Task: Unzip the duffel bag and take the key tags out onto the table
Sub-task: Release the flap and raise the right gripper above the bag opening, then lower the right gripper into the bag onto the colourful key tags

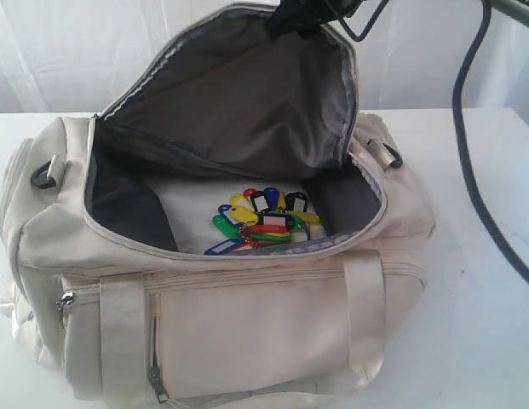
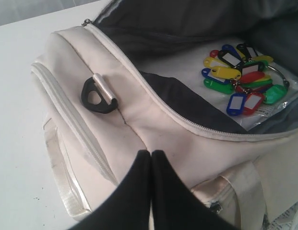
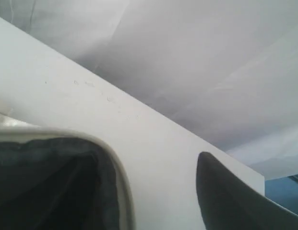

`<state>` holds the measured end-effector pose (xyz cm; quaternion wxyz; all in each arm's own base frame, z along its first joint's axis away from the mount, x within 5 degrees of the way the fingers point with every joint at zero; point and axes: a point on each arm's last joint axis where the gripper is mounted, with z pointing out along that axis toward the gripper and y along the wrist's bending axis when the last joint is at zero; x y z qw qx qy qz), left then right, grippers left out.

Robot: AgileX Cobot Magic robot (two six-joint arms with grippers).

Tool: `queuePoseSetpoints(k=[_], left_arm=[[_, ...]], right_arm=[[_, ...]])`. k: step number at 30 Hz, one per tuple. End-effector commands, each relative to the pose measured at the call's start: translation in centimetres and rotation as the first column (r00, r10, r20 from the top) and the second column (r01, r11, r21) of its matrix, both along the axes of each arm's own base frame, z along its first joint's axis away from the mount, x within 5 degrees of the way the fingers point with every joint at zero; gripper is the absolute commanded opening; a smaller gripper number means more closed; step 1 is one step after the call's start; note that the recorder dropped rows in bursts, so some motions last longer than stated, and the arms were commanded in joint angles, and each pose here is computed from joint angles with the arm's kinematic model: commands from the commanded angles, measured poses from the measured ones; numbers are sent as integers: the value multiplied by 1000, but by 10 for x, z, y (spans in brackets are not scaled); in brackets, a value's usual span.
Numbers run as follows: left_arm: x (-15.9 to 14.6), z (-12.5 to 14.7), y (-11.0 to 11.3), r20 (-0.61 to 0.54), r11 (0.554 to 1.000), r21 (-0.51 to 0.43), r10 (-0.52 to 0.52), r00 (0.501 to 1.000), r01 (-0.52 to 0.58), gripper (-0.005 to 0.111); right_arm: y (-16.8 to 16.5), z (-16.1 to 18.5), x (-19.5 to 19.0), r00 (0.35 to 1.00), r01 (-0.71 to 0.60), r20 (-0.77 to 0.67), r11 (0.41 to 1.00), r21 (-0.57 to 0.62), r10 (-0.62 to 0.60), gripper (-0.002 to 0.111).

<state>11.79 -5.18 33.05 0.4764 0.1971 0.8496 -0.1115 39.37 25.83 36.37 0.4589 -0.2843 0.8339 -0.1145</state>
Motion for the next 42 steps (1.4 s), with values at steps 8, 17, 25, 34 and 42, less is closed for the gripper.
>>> queuePoseSetpoints(k=[8,17,25,34,42], left_arm=[[-3,-1,0,-13,1000,-3,-10,1000,10,1],[-3,-1,0,-13,1000,-3,-10,1000,10,1],[-3,-1,0,-13,1000,-3,-10,1000,10,1],[-3,-1,0,-13,1000,-3,-10,1000,10,1],[-3,-1,0,-13,1000,-3,-10,1000,10,1]], right_arm=[[18,-24,16,997,-66,39,997,37,64,56],[21,-77,36,981,1,-189,965,262,50,49],[-19,-74,55,900,26,-381,846,533,212,49],[-23,-41,27,798,-105,-446,821,561,406,49],[-22,-20,-11,695,-234,-496,816,528,521,37]])
